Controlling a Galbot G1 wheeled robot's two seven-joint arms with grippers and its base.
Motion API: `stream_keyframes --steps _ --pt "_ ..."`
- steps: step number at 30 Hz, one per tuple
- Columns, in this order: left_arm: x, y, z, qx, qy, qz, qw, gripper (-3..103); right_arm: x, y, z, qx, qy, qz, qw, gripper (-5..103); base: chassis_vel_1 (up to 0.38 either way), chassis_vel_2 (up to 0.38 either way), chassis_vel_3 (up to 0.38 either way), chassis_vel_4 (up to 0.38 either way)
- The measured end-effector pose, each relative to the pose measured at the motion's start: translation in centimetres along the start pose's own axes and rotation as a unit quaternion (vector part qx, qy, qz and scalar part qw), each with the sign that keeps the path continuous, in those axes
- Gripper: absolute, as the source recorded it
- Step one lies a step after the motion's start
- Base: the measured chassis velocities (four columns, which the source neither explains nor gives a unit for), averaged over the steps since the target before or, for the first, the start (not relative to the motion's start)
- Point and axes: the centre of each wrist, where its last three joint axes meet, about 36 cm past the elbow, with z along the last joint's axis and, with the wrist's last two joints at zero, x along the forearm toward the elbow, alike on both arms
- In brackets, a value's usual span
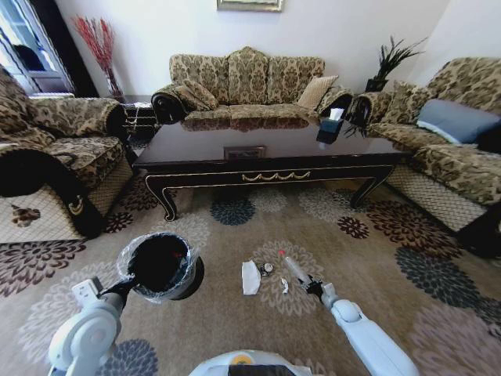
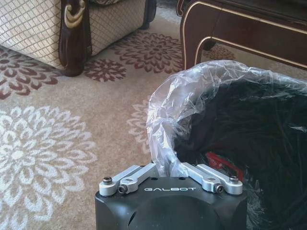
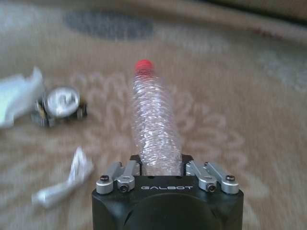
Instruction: Move to the front of the table and pick up the trash from the floor, then place it into the trash bin.
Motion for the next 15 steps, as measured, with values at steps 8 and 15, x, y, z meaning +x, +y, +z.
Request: stream_keyframes --steps 8,15 --pt "0.2 -0.4 0.2 0.001 0.002 0.006 1.0000 2 0.9 -1.2 -4.6 -0.028 -0.129 -0.037 0.991 25 0.000 0.000 0.000 0.000" --pt "0.3 -1.0 0.0 -0.003 -0.001 0.022 0.9997 2 3.0 0.0 -14.1 -0.035 -0.270 -0.118 0.955 25 0.000 0.000 0.000 0.000"
